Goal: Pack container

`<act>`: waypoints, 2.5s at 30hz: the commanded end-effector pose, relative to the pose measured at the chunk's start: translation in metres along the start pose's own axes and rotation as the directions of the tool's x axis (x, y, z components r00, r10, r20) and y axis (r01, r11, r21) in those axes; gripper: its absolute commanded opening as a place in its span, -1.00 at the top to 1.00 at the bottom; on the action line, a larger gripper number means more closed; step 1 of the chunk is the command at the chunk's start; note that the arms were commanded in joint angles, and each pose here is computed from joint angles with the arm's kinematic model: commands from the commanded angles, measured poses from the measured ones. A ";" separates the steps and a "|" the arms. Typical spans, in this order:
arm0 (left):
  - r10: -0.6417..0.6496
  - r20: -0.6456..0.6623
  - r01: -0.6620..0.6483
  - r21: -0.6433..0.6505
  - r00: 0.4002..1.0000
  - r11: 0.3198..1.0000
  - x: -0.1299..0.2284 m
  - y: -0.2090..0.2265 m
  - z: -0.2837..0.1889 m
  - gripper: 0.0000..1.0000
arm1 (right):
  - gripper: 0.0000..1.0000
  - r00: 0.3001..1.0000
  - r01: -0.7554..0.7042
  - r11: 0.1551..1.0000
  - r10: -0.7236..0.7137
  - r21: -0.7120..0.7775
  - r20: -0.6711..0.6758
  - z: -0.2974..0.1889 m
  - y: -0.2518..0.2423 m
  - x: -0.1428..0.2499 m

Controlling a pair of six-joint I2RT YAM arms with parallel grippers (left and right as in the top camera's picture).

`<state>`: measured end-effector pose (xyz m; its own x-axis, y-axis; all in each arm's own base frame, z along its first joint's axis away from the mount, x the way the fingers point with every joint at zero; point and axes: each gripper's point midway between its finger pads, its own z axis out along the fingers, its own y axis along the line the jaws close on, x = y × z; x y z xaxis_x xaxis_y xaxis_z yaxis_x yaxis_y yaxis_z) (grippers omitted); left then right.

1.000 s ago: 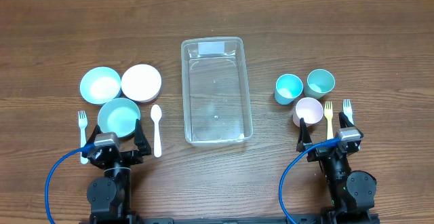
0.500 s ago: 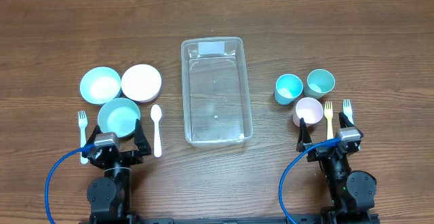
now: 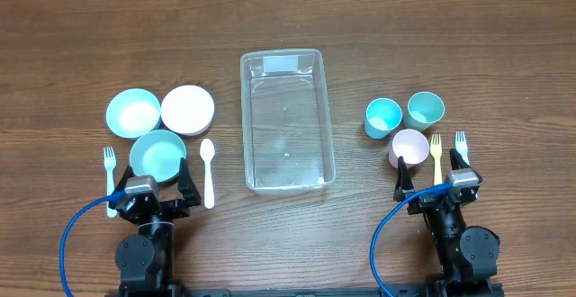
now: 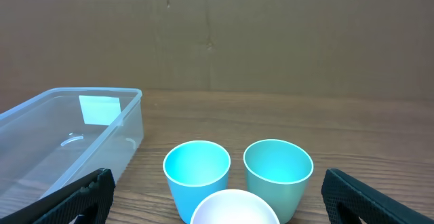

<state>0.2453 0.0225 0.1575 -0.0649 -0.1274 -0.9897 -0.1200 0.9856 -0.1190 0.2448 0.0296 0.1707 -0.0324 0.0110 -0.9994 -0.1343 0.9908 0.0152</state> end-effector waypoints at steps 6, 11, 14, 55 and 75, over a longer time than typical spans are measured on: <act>-0.011 0.011 0.011 -0.010 1.000 1.000 0.000 0.002 0.000 -1.00 | -1.00 1.000 0.004 1.000 -0.004 -0.006 0.007 0.000 0.001 0.001; -0.011 0.011 0.011 -0.010 1.000 1.000 -0.001 0.002 0.000 -1.00 | -1.00 1.000 0.004 1.000 -0.004 -0.005 0.008 0.000 0.001 0.001; -0.011 0.011 0.011 -0.010 1.000 1.000 0.000 0.002 0.000 -1.00 | -1.00 1.000 0.004 1.000 -0.004 -0.006 0.007 0.000 0.001 0.001; -0.011 0.011 0.011 -0.010 1.000 1.000 -0.001 0.002 0.000 -1.00 | -1.00 0.997 -0.053 0.997 0.051 0.047 0.050 -0.010 -0.008 -0.048; -0.011 0.011 0.011 -0.010 1.000 1.000 0.000 0.002 0.000 -1.00 | -1.00 0.643 -0.093 0.988 0.156 0.125 -0.750 0.062 -0.004 -0.145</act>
<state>0.2453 0.0226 0.1563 -0.0660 -0.1275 -0.9896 -0.1205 0.9856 -0.1189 0.3045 0.0301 0.3179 -0.7620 0.0476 -0.6458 -0.0146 0.9958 0.0907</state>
